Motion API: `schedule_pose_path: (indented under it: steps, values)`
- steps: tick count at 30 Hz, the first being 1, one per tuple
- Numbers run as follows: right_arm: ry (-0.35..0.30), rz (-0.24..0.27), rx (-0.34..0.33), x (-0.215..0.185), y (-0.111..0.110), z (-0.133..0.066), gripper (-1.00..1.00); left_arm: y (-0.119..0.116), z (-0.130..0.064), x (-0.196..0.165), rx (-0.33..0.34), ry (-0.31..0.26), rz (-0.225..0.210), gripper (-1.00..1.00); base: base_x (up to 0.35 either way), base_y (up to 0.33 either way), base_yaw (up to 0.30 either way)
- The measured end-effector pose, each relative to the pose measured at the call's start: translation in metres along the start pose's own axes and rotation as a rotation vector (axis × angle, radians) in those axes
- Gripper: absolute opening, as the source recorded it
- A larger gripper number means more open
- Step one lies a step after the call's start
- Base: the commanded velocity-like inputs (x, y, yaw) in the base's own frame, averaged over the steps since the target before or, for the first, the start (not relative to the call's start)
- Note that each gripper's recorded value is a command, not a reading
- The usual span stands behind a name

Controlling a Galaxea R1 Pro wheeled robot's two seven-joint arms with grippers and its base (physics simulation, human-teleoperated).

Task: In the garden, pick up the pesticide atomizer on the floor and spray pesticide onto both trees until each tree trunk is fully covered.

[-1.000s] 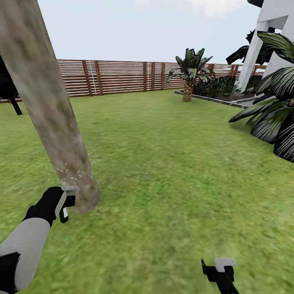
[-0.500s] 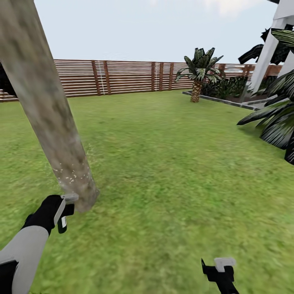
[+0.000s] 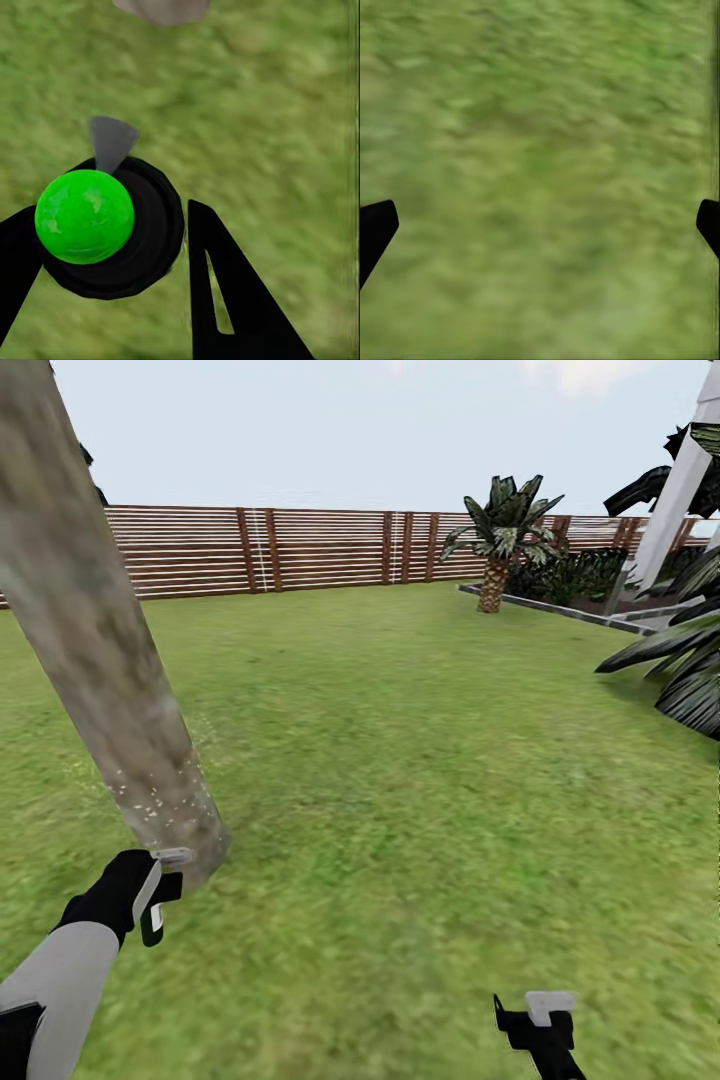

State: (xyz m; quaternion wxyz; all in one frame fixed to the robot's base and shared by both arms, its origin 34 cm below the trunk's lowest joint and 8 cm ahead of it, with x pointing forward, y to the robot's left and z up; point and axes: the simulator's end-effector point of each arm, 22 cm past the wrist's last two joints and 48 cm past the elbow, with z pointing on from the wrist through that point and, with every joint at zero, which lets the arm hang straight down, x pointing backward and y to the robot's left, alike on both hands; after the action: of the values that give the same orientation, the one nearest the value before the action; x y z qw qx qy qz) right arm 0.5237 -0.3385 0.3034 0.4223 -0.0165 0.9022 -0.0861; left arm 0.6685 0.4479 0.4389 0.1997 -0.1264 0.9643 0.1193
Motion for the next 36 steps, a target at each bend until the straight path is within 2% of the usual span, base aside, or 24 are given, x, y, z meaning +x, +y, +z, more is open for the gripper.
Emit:
schedule_pose_path:
  steps: [5,16,28,32,36]
  values:
    - [0.0,0.0,0.0,0.0,0.0,0.0,1.0,0.0,0.0,0.0,0.0,0.001,0.0,-1.0,0.005,-0.272,0.06]
    - [0.001,0.001,-0.002,0.0,0.001,0.0,1.0,-0.008,-0.001,0.0,0.014,-0.003,-0.007,-1.0,0.139,-0.246,0.267]
    - [0.001,0.0,0.0,0.0,0.0,0.0,1.0,-0.015,-0.013,-0.028,0.027,-0.054,-0.012,-1.0,0.237,-0.196,0.061]
    - [0.001,0.0,0.0,0.0,0.0,0.0,1.0,-0.011,-0.02,-0.042,0.023,-0.089,-0.021,-1.0,0.239,-0.191,0.243]
    - [0.002,0.0,-0.001,0.001,0.0,0.0,1.0,-0.009,-0.02,-0.042,0.02,-0.092,-0.022,-1.0,0.145,-0.084,0.275]
